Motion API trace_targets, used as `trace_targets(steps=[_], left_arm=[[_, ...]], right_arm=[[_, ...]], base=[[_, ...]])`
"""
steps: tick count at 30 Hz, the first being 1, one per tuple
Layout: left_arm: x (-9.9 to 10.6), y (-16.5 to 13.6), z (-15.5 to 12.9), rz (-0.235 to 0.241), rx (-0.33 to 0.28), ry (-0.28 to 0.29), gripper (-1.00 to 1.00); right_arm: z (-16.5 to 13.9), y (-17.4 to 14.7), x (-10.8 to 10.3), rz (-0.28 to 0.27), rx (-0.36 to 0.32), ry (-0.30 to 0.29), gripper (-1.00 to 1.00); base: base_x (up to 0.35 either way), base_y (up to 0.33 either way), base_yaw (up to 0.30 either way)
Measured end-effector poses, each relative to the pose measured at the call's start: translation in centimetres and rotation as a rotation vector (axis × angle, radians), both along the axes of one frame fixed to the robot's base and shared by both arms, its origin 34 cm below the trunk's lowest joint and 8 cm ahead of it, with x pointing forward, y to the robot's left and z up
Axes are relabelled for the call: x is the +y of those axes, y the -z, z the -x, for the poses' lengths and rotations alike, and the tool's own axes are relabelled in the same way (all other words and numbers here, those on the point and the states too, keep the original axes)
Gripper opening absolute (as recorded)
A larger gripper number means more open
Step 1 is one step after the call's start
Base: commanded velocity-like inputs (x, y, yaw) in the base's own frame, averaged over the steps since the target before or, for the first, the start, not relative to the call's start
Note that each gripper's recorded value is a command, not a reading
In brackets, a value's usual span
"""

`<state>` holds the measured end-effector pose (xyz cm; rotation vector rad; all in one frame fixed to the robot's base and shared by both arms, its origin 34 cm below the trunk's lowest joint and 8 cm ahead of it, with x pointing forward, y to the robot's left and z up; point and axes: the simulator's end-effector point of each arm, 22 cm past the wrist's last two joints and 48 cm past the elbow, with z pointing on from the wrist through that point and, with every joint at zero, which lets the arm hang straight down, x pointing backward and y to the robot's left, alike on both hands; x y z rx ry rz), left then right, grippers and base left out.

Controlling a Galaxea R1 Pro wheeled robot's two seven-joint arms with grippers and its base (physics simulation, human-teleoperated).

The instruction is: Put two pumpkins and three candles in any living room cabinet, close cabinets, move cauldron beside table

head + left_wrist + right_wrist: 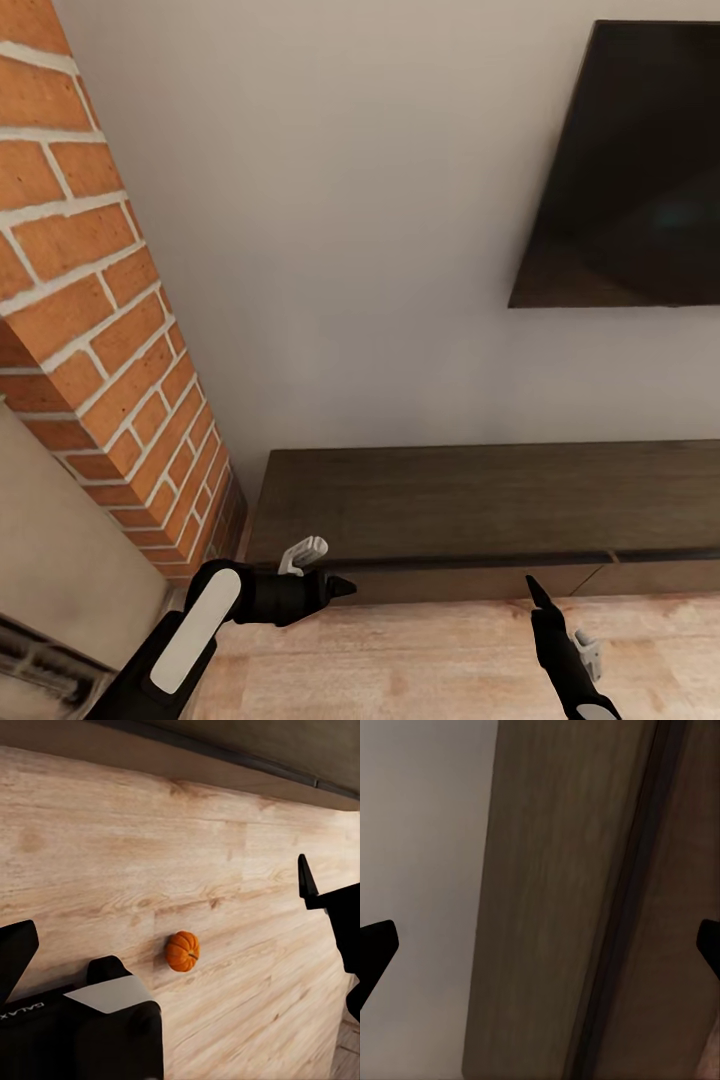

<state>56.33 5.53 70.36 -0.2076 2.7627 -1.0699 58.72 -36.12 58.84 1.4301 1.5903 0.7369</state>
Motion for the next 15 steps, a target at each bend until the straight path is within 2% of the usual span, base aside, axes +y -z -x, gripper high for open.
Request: trace_targets(steps=[15], left_arm=[[-0.4, 2.6, 0.4, -0.002, -0.001, 0.013, 1.00]], right_arm=[[-0.3, 1.9, -0.3, 0.007, -0.025, 0.011, 1.00]], base=[[0.000, 0.000, 0.000]])
